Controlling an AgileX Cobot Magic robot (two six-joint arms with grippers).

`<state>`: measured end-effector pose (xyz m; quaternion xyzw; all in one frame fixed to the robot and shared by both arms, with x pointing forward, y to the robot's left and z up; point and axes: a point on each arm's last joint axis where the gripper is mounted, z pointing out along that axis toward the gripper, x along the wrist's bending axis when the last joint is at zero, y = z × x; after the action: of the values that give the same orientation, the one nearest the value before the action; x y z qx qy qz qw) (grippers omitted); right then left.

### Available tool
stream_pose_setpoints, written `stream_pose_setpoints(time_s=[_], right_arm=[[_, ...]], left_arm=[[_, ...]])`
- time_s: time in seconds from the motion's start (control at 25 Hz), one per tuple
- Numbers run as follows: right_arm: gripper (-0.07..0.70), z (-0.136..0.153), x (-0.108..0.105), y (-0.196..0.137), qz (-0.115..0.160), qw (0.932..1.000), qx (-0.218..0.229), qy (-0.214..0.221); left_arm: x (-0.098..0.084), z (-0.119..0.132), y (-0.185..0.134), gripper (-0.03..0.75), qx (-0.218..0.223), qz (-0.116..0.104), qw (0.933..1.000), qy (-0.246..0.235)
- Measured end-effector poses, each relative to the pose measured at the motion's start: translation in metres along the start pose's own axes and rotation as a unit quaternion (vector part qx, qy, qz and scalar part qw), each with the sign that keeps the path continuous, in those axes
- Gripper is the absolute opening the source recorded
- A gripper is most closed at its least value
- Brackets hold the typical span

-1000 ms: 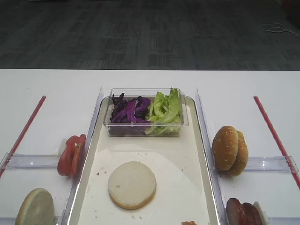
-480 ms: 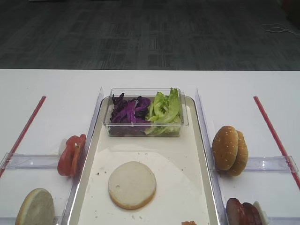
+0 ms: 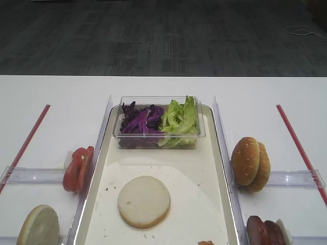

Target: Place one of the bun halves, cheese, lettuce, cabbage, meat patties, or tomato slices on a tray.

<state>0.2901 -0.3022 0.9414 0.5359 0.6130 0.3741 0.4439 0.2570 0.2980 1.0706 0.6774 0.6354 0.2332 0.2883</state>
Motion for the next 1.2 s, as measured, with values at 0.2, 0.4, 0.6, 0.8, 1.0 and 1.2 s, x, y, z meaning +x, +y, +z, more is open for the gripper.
stream_pose_setpoints(time_s=[0.2,0.4,0.6,0.8,1.0,1.2], right_arm=[[0.133,0.0,0.0,0.0,0.0,1.0,0.0,0.0],[0.133,0.0,0.0,0.0,0.0,1.0,0.0,0.0],[0.133,0.0,0.0,0.0,0.0,1.0,0.001,0.0],[0.133,0.0,0.0,0.0,0.0,1.0,0.001,0.0],[0.133,0.0,0.0,0.0,0.0,1.0,0.001,0.0],[0.133,0.0,0.0,0.0,0.0,1.0,0.001,0.0]], left_arm=[[0.001,-0.002,-0.023,0.377,-0.047,0.016,0.9988,-0.002],[0.002,-0.002,-0.04,0.377,-0.094,0.028,0.9951,-0.004],[0.002,0.001,-0.044,0.377,-0.105,0.027,0.994,-0.006],[0.002,0.002,-0.043,0.377,-0.109,0.027,0.9936,-0.006],[0.002,0.002,-0.043,0.377,-0.11,0.027,0.9936,-0.006],[0.002,0.002,-0.043,0.377,-0.11,0.027,0.9936,-0.006]])
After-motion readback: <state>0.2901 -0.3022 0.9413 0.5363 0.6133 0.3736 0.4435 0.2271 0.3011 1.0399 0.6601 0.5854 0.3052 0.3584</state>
